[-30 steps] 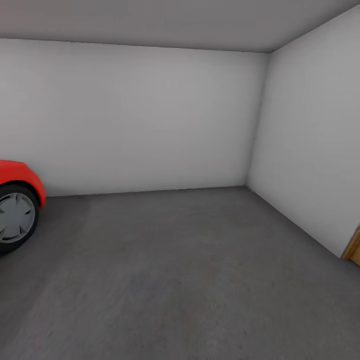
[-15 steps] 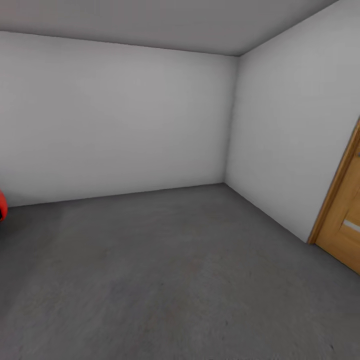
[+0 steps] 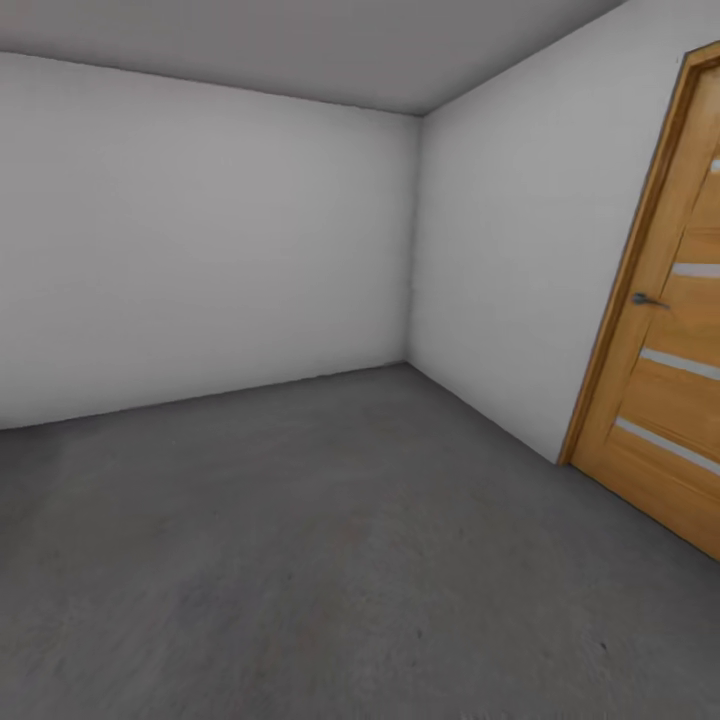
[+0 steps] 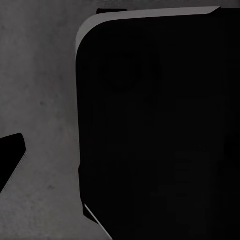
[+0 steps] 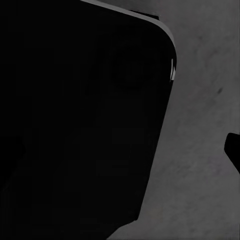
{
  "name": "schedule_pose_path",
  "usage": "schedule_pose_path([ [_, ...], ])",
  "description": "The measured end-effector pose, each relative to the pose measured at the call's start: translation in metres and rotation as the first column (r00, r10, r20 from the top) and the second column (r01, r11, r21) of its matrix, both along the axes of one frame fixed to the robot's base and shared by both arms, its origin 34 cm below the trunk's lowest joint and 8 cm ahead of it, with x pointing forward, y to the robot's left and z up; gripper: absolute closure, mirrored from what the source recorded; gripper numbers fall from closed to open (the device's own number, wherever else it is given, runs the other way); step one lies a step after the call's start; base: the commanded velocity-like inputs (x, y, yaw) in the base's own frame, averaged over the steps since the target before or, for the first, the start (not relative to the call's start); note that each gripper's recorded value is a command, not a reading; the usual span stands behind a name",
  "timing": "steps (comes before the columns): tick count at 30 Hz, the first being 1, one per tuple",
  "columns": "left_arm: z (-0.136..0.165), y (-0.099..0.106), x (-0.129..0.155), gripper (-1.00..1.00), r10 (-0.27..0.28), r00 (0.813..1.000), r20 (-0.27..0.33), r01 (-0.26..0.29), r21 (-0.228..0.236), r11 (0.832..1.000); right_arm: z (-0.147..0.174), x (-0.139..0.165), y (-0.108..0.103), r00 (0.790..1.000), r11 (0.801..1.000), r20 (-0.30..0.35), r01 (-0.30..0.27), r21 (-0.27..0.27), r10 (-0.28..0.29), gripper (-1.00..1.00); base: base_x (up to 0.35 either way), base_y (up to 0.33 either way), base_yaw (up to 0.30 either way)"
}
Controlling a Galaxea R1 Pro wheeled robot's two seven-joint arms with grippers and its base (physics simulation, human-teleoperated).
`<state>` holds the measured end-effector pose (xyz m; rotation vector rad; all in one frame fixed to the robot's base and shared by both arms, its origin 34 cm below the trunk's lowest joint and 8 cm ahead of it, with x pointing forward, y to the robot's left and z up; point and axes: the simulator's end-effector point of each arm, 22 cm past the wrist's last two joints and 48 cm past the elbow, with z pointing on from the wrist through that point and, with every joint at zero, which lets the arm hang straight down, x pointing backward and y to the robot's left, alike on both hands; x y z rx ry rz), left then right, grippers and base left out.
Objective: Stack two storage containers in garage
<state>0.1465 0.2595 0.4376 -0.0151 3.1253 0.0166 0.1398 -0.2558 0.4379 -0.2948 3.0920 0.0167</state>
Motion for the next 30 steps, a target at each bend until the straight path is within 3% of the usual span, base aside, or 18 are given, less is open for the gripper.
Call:
schedule_pose_path([
  [30,0.0000,-0.0012,0.0027,-1.00,-0.001,1.000,0.007,0.001,-0.002,1.000,0.0000,0.0027,0.0000,1.000,1.000,0.007,0.000,0.000,0.000,-1.00,0.000,0.000,-0.281],
])
